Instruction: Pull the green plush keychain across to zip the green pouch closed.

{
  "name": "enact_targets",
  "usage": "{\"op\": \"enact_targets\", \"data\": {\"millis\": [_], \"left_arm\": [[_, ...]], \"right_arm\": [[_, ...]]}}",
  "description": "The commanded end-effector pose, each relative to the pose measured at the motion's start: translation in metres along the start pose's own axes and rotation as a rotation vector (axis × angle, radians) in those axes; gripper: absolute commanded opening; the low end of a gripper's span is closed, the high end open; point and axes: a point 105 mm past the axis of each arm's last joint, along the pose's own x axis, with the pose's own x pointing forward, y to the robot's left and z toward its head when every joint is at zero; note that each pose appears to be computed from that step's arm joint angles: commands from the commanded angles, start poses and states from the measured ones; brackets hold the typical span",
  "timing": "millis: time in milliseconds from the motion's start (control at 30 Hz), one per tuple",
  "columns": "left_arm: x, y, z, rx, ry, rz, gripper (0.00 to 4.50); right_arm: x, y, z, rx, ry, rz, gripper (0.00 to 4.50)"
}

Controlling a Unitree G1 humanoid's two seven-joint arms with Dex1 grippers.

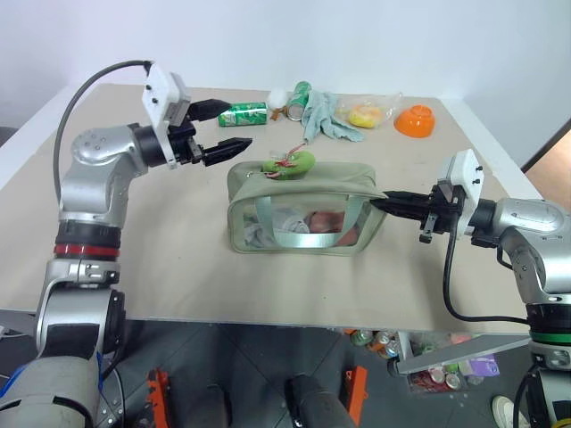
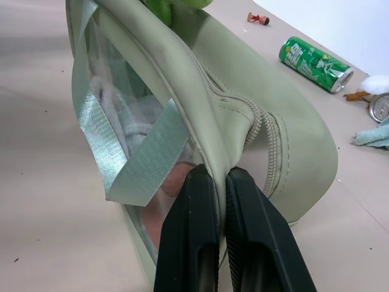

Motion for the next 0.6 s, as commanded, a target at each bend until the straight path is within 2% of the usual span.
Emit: {"op": "enact_targets", "data": {"millis": [33,67,167,333,600], "left_arm": [[-0.021,-0.003,0.016,-0.051,-0.075,0.054,4.05],[-0.027,-0.008,0.014,-0.093,-0.087,0.064,4.05],[-0.048,-0.048,-0.006,-0.248,-0.041,0.028,4.05],[-0.058,-0.079,-0.017,-0.33,0.02,-0.006,4.05],[-0.041,-0.077,-0.034,-0.255,0.066,0.036,4.05]], "right_arm": [[-0.002,-0.003,0.01,-0.038,-0.022,-0.004,0.0],[-0.002,-0.004,0.01,-0.037,-0.022,-0.004,0.0],[0.0,-0.003,0.01,-0.031,-0.025,-0.002,0.0],[0.003,-0.003,0.008,-0.028,-0.026,0.008,0.0],[0.008,-0.007,0.011,-0.039,-0.036,0.014,0.0]]}}
